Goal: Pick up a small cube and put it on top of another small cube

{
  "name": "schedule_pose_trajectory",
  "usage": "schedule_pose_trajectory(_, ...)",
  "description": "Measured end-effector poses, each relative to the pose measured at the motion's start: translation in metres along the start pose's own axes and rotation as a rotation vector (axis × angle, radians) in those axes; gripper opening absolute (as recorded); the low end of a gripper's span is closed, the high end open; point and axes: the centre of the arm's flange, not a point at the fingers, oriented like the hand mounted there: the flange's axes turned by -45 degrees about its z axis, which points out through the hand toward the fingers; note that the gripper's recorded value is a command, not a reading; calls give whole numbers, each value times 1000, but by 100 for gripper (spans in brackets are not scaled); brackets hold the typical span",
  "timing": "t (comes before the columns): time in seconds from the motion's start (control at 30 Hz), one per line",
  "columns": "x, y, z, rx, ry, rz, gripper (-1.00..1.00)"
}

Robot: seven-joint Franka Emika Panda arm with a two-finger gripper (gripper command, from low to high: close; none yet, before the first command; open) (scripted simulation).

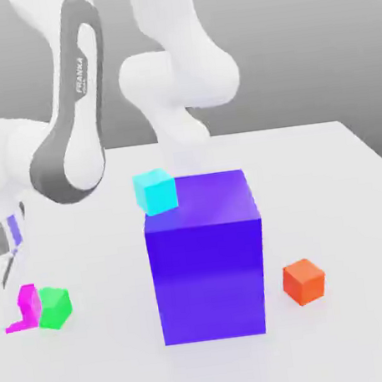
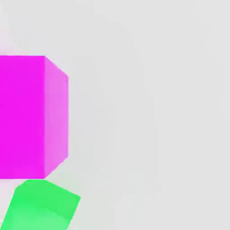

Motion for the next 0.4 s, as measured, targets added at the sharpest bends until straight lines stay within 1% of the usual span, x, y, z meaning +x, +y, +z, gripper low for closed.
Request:
schedule_pose_trajectory(0.13,-5,44,-7,-2,3,142,-100)
schedule_pose_trajectory(0.3,-8,47,41,-2,3,152,-100)
schedule_pose_trajectory(0.33,-8,48,48,-3,3,153,100)
schedule_pose_trajectory(0.4,-8,48,48,-3,3,153,100)
